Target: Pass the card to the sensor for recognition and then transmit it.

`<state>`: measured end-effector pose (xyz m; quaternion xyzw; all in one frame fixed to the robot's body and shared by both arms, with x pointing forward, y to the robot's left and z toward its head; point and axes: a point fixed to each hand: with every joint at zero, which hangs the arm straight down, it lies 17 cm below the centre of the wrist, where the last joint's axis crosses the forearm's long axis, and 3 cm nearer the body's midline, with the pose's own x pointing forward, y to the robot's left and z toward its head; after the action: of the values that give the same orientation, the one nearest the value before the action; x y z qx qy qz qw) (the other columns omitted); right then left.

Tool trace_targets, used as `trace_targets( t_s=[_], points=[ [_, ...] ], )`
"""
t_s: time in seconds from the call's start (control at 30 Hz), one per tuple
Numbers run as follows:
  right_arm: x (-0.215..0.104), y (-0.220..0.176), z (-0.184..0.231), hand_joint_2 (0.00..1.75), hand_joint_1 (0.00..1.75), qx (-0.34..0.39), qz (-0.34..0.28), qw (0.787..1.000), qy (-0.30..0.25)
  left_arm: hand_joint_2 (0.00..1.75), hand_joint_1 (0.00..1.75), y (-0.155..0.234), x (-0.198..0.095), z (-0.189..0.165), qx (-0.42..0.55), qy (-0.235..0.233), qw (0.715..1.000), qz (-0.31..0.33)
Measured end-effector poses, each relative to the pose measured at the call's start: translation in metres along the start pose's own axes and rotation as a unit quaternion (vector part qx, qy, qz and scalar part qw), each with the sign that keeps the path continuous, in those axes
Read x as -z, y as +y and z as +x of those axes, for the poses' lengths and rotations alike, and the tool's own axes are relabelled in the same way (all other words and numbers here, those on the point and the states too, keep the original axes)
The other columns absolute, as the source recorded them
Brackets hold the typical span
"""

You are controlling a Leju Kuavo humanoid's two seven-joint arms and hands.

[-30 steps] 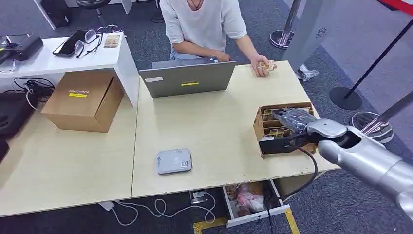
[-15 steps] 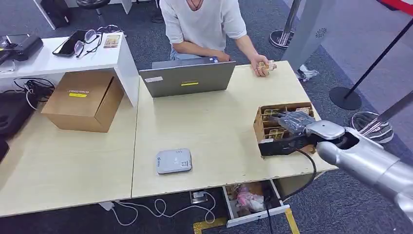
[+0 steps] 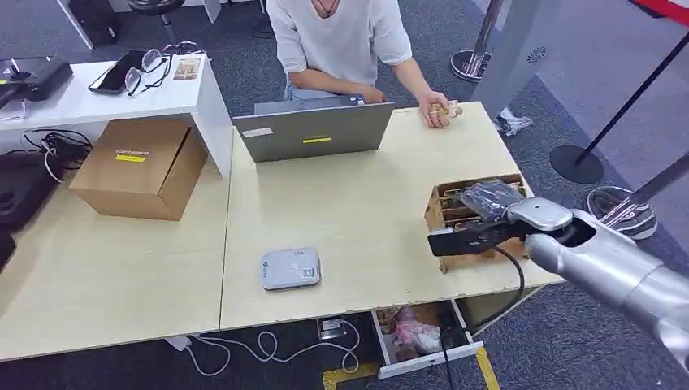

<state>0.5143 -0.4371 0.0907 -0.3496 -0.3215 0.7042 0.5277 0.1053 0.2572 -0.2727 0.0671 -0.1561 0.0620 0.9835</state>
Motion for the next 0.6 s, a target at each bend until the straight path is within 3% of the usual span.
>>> trace_targets(
  t_s=[0.23, 0.4, 0.6],
  points=[
    [0.0001, 0.0003, -0.0005, 1.75, 1.19, 0.003, 0.001, 1.000, 0.002, 0.00, 0.00, -0.0004, -0.0001, -0.0001, -0.002, 0.000, 1.000, -0.002],
    [0.0002, 0.0056, 0.0009, 1.75, 1.08, 0.003, 0.006, 1.000, 0.001, 0.00, 0.00, -0.0001, 0.0000, -0.0001, -0.003, 0.000, 1.000, -0.001],
    [0.0004, 0.0070, 0.0016, 1.75, 1.13, 0.002, 0.006, 1.000, 0.000, 0.00, 0.00, 0.0001, -0.0001, -0.0003, -0.004, 0.000, 1.000, -0.001]
  ],
)
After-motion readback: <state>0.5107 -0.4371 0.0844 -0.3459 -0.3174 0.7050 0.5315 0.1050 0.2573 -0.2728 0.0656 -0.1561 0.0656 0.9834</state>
